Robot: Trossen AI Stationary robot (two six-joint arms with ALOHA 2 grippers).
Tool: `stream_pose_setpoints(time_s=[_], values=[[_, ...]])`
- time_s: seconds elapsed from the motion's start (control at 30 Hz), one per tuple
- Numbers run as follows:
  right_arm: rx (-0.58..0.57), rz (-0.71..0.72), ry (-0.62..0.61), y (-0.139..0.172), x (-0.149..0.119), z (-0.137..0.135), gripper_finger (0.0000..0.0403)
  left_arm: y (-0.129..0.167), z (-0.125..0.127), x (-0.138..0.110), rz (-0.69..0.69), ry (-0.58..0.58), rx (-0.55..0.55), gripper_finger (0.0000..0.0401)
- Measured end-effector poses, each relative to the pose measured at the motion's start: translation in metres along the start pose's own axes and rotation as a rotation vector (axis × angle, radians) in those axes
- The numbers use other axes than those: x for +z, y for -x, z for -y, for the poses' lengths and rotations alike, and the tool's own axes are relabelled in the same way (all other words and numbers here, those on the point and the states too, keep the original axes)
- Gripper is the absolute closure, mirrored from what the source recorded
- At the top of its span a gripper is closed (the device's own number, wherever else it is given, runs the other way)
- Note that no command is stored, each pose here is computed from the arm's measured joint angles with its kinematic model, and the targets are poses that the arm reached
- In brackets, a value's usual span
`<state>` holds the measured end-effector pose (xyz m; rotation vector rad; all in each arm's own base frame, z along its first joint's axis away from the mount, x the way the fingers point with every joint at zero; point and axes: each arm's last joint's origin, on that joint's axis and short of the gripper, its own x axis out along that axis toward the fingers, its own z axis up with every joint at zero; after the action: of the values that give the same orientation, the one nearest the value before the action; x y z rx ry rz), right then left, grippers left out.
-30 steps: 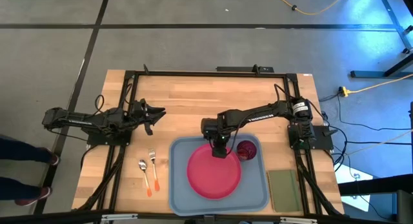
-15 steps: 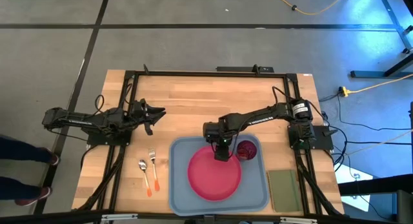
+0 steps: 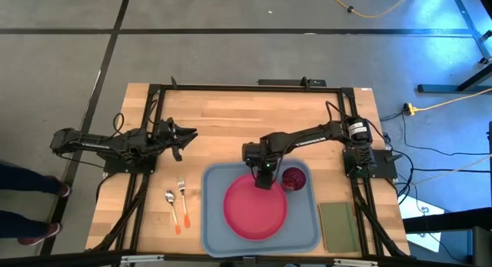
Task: Pick and place plate/cup/fork/spoon on tray
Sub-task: Put the orange fork on the blue tray to the left side of the pink plate
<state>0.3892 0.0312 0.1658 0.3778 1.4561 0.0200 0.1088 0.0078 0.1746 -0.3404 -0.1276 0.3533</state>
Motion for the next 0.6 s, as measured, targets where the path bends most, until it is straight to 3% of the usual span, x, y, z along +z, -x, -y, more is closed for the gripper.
stream_pose_setpoints(time_s=[0.27,0.6], values=[[-0.113,0.087,0.039,0.032,0.016,-0.009,0.0269,0.000,0.000,0.000,0.000,0.000,-0.001,0.0302],[-0.160,0.384,0.053,0.082,0.049,-0.025,0.0269,0.000,0.000,0.000,0.000,0.000,0.000,0.0302]])
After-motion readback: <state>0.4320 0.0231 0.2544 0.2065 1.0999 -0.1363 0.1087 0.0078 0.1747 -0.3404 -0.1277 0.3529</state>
